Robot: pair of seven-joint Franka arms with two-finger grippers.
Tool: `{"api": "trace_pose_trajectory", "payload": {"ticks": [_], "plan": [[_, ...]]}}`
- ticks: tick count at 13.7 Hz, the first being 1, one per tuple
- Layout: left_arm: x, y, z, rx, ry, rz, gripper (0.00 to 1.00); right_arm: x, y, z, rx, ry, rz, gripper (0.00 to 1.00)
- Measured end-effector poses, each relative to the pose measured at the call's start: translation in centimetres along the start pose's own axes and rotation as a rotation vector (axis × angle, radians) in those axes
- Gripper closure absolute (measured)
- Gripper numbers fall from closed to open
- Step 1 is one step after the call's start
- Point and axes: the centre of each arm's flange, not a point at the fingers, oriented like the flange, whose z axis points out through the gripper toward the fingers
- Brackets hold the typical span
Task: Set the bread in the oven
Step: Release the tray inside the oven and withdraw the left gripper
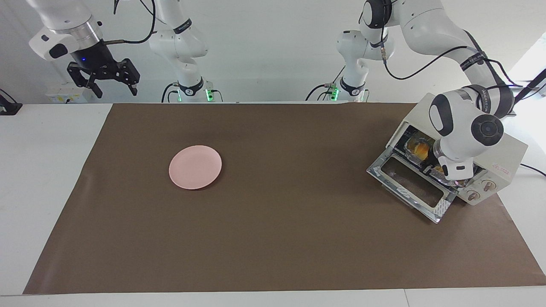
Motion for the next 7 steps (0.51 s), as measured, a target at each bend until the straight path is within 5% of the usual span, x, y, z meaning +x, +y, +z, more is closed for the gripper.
{"api": "trace_pose_trajectory", "payload": {"ticks": [4, 7], "plan": [[0.6, -1.4, -0.1, -0.008, -0.009, 0.017, 0.98, 0.0, 0.0, 0.0, 0.000, 0.000, 0.000, 0.00], [0.4, -1.4, -0.5, -0.016, -0.005, 0.041, 0.70, 0.0, 0.0, 0.0, 0.000, 0.000, 0.000, 0.00]]}}
